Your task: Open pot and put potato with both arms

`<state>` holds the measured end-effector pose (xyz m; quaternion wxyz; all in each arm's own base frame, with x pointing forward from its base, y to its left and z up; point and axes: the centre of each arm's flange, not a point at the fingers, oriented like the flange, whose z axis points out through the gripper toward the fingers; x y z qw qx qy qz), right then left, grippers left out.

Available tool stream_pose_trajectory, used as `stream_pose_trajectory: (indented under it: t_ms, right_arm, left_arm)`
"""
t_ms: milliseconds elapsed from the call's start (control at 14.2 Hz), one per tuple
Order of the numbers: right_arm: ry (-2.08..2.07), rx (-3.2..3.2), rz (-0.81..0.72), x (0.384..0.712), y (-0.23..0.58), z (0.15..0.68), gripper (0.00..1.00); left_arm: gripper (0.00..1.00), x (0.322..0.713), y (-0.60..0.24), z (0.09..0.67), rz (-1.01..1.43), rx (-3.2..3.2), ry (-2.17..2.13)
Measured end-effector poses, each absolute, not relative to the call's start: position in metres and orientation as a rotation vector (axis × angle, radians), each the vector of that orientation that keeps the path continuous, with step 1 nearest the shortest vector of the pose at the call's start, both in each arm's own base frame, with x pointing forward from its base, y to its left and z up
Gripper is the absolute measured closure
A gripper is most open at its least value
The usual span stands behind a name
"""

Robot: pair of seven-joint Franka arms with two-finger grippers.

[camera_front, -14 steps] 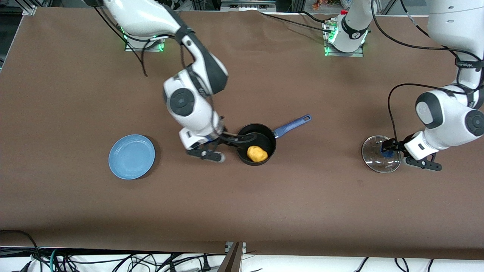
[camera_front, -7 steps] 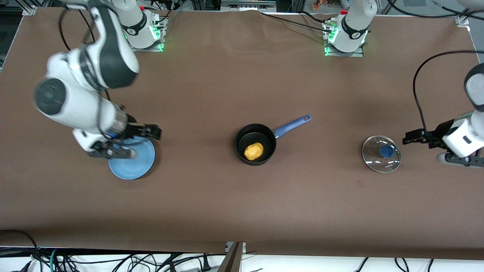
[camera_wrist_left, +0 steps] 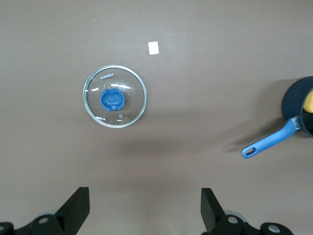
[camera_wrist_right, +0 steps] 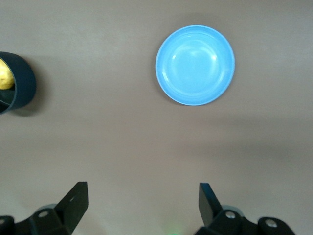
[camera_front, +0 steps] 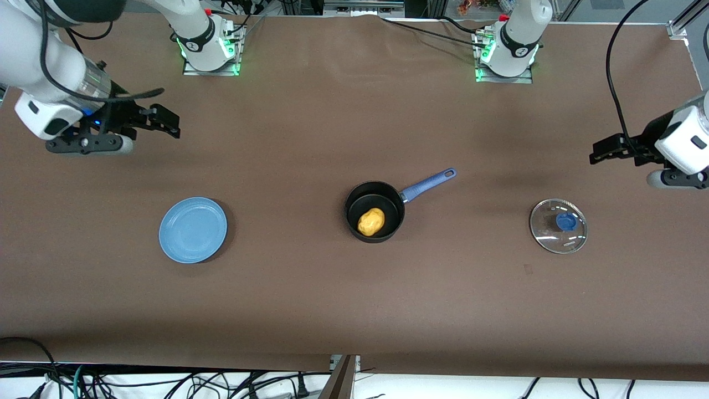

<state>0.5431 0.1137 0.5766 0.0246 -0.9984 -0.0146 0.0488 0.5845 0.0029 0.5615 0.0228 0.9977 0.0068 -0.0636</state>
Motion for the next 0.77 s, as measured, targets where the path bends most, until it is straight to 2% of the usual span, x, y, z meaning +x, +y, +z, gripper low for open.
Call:
stream_pose_trajectory:
  t_ms: [775]
  right_arm:
    - [-0.208, -3.103, 0.107, 0.542, 0.073, 0.602, 0.00]
  left_arm:
    - [0.00, 0.598, -0.001, 0.566, -0.228, 3.092, 0.020]
